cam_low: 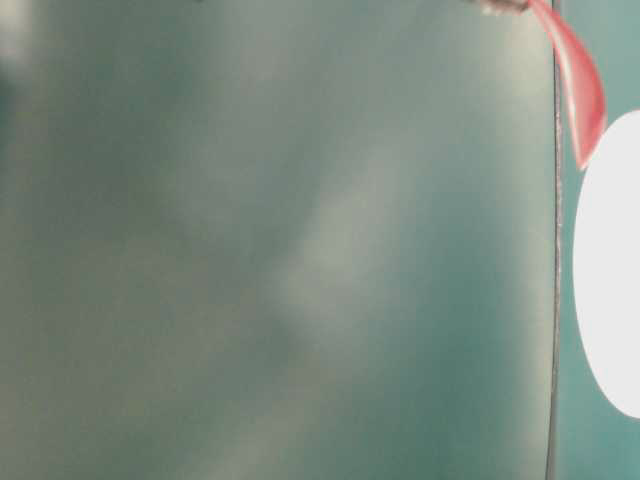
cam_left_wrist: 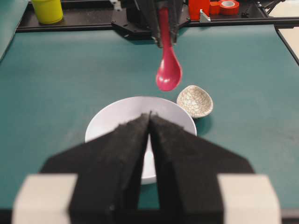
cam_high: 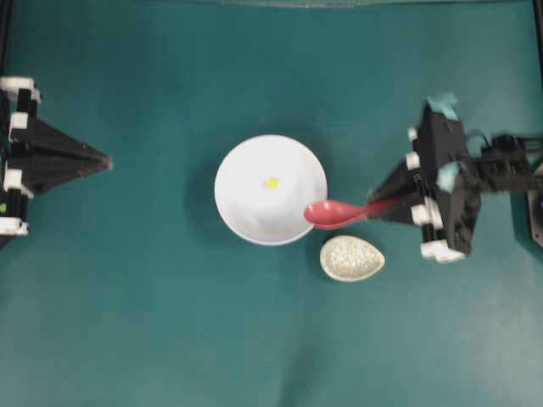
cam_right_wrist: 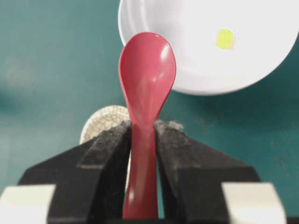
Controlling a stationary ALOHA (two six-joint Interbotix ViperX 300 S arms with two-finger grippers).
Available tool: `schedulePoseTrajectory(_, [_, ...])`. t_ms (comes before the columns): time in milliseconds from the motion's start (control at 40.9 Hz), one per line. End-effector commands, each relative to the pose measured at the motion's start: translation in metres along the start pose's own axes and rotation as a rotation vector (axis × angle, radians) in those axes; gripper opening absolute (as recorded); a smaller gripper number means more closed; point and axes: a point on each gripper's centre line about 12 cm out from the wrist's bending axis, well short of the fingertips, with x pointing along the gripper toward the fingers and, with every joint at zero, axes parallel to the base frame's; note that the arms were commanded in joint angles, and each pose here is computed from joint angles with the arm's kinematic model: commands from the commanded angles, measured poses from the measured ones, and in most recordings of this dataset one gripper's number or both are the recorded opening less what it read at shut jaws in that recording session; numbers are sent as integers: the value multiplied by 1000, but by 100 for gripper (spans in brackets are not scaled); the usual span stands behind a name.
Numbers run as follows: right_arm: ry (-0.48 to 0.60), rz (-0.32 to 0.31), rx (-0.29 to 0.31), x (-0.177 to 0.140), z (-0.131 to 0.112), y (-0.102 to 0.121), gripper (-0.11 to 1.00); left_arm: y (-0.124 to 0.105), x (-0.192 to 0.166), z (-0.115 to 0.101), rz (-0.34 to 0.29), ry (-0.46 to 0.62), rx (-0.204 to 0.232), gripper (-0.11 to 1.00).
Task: Scoop the yellow hexagonal prism block from the bowl with a spoon using the right arm.
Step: 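Lower the spoon into the white bowl under the yellow block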
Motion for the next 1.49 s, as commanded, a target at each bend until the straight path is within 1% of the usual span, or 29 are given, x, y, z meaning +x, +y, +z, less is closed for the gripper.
schedulePoseTrajectory(0, [22,1,-9,-4,24,-7,24,1,3,10,1,-28,0,10])
schedulePoseTrajectory(147, [115,2,-25,4,39,-17,24,1,4,9,1,-21,0,10])
schedulePoseTrajectory(343, [267,15,-52,27,52,-26,24,0,4,8,1,-18,0,10])
schedulePoseTrajectory(563, [363,23,-87,48,70,-31,24,0,5,8,0,-17,0,10])
schedulePoseTrajectory(759, [442,-8,-88,57,74,-38,24,0,5,8,0,-15,0,10])
schedulePoseTrajectory(954, [472,-13,-77,66,73,-40,24,0,5,8,-1,-15,0,10])
schedulePoseTrajectory(1199, [508,-11,-74,79,64,-43,24,0,5,8,0,-17,-2,10])
schedulePoseTrajectory(1468, [473,-22,-79,89,64,-46,24,0,5,8,0,-17,0,10])
